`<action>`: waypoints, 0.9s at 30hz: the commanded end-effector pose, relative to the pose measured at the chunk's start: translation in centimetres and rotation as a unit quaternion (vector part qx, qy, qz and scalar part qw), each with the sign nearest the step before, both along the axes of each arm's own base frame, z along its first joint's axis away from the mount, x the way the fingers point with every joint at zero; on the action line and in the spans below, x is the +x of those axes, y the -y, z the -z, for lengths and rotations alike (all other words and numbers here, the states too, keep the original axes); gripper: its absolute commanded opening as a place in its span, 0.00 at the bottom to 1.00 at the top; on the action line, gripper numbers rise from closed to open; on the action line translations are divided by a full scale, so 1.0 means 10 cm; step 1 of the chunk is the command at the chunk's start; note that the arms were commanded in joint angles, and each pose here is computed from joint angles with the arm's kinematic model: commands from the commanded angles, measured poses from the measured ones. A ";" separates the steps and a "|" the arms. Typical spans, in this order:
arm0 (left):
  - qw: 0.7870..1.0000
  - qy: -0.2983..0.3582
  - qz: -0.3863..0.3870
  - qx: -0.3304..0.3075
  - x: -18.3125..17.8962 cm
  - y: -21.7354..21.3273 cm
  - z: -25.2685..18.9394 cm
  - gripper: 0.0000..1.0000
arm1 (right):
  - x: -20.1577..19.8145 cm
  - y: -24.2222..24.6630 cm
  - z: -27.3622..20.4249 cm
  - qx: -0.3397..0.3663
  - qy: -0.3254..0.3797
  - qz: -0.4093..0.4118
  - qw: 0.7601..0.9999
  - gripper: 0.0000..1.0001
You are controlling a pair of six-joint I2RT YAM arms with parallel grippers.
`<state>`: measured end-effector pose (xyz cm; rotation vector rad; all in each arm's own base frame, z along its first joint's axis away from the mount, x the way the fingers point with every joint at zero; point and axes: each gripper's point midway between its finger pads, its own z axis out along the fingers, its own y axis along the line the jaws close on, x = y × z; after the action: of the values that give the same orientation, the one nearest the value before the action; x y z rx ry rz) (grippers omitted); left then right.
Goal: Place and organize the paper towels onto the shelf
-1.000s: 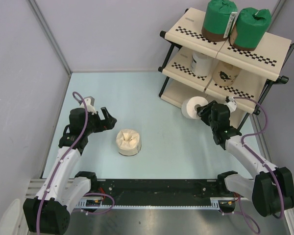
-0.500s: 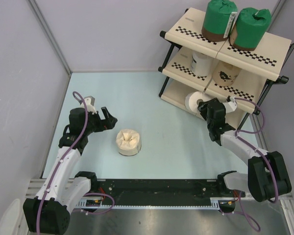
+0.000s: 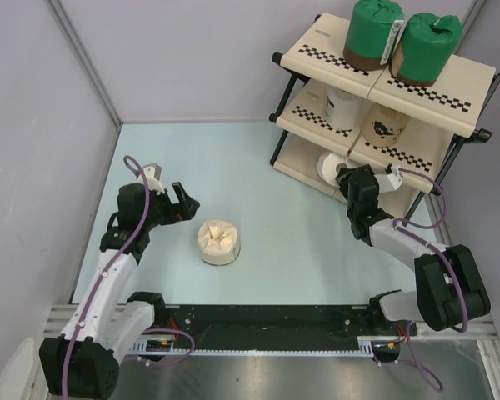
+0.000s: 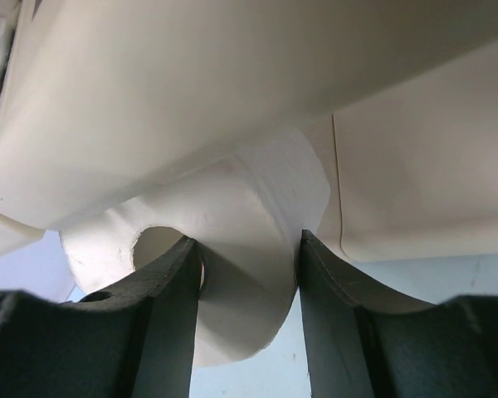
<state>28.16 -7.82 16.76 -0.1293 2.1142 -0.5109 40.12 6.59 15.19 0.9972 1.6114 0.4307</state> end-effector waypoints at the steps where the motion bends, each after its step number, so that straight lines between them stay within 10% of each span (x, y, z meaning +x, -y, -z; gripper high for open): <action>1: 1.000 0.010 0.003 -0.014 0.02 0.03 -0.05 1.00 | 0.14 0.03 -0.24 0.031 0.059 0.025 0.998 0.21; 15: 1.000 0.009 0.003 -0.014 0.03 0.03 -0.05 1.00 | 0.14 -0.05 -0.14 0.018 0.042 0.000 0.999 0.66; 27: 1.000 0.008 0.002 -0.014 0.03 0.03 -0.04 1.00 | 0.05 -0.18 -0.29 -0.007 0.047 -0.044 0.998 0.70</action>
<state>28.16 -7.85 16.77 -0.1280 2.1139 -0.5129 40.88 7.52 15.62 0.9639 1.5963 0.4829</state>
